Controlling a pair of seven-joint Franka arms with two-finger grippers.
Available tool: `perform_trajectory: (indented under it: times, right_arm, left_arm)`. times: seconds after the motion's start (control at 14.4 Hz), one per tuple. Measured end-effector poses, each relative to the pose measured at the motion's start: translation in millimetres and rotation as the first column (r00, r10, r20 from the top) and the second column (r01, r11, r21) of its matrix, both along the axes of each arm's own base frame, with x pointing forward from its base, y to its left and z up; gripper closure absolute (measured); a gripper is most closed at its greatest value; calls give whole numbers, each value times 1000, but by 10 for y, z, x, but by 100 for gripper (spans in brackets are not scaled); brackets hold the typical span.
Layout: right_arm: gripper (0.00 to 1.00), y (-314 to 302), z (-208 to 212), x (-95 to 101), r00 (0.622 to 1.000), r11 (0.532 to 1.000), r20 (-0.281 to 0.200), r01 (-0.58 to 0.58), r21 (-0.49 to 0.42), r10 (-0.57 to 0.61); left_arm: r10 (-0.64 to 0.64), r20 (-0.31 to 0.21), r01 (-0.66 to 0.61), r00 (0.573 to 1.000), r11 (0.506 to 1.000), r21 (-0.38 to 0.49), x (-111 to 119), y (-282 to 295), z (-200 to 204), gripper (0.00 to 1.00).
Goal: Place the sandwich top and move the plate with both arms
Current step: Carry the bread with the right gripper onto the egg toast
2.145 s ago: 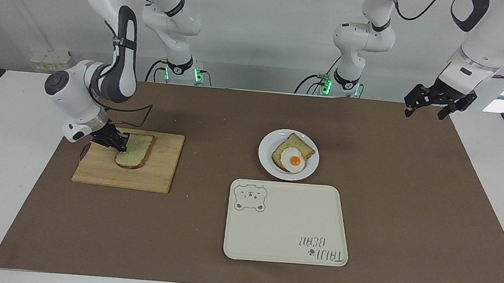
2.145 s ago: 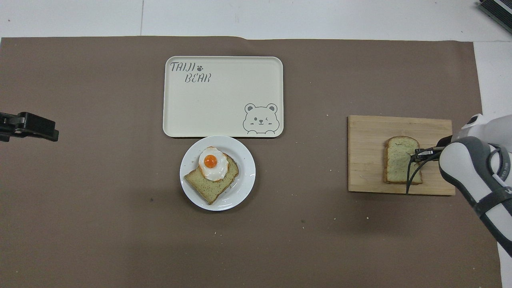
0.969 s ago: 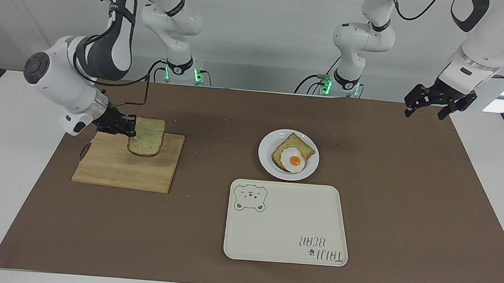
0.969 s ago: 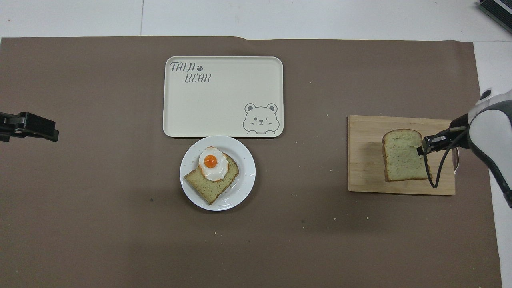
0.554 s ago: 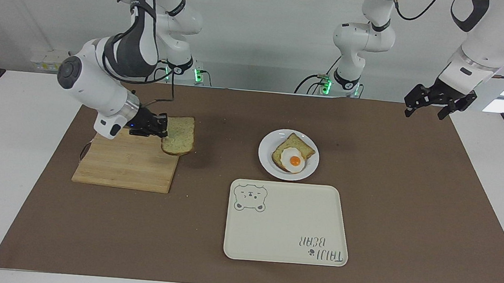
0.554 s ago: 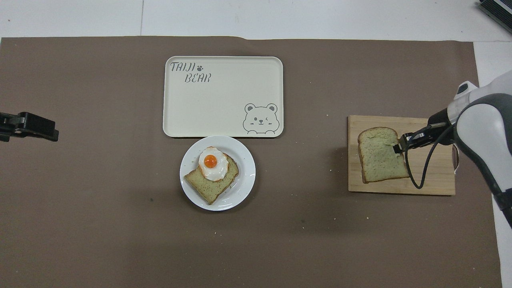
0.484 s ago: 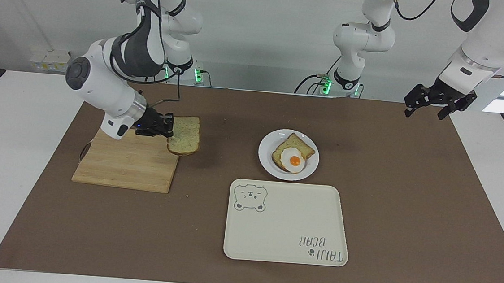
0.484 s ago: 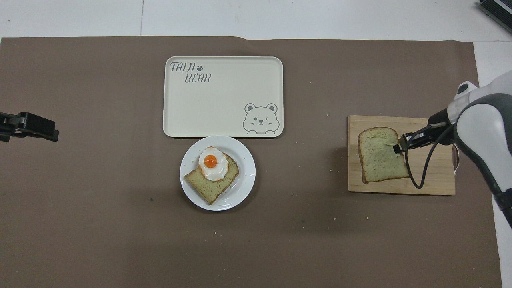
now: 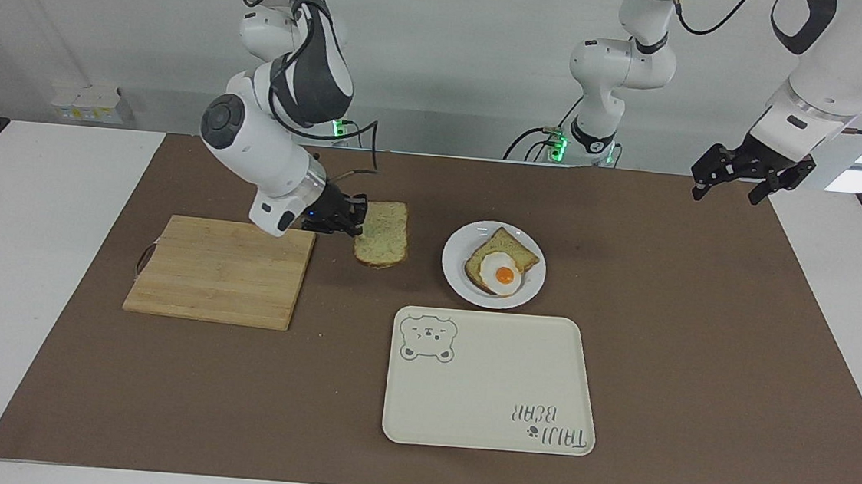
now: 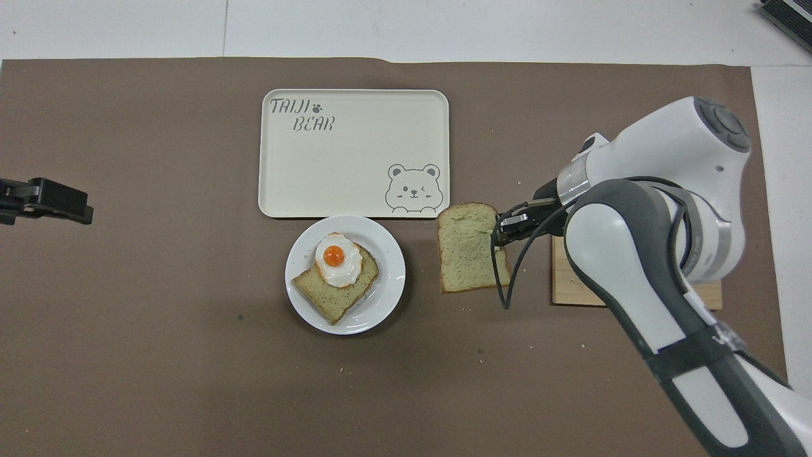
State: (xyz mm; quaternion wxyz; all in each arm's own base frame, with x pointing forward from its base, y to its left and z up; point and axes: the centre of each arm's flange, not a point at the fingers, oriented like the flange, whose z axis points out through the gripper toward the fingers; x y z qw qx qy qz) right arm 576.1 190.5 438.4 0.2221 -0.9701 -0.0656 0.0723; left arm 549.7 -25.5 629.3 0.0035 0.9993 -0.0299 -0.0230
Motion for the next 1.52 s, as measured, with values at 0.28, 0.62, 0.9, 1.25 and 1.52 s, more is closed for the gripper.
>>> perform_trajectory:
  times: [0.28, 0.62, 0.9, 1.25, 1.52]
  right_arm:
    - [91, 575, 22, -119, 999, 999, 27, 39, 6, -39]
    - [91, 1250, -47, -277, 995, 995, 60, 79, 59, -83]
    - [91, 1542, -188, -394, 997, 997, 57, 58, 51, -61]
    - [91, 1838, -535, -456, 995, 998, 80, 51, 39, -54]
    - [91, 1953, -865, -474, 996, 998, 71, 55, 17, -57]
  left_arm:
    - [1, -3, -1, 1000, 1000, -30, -11, -48, -2, 0]
    - [1, 2, -1, 1000, 997, -76, 59, -32, -332, 0]
    - [-17, 25, 20, 1000, 994, -110, 110, -53, -533, 0]
    - [-8, 35, 13, 999, 991, -132, 136, -63, -761, 0]
    - [-6, 29, 11, 1000, 987, -162, 131, -109, -858, 0]
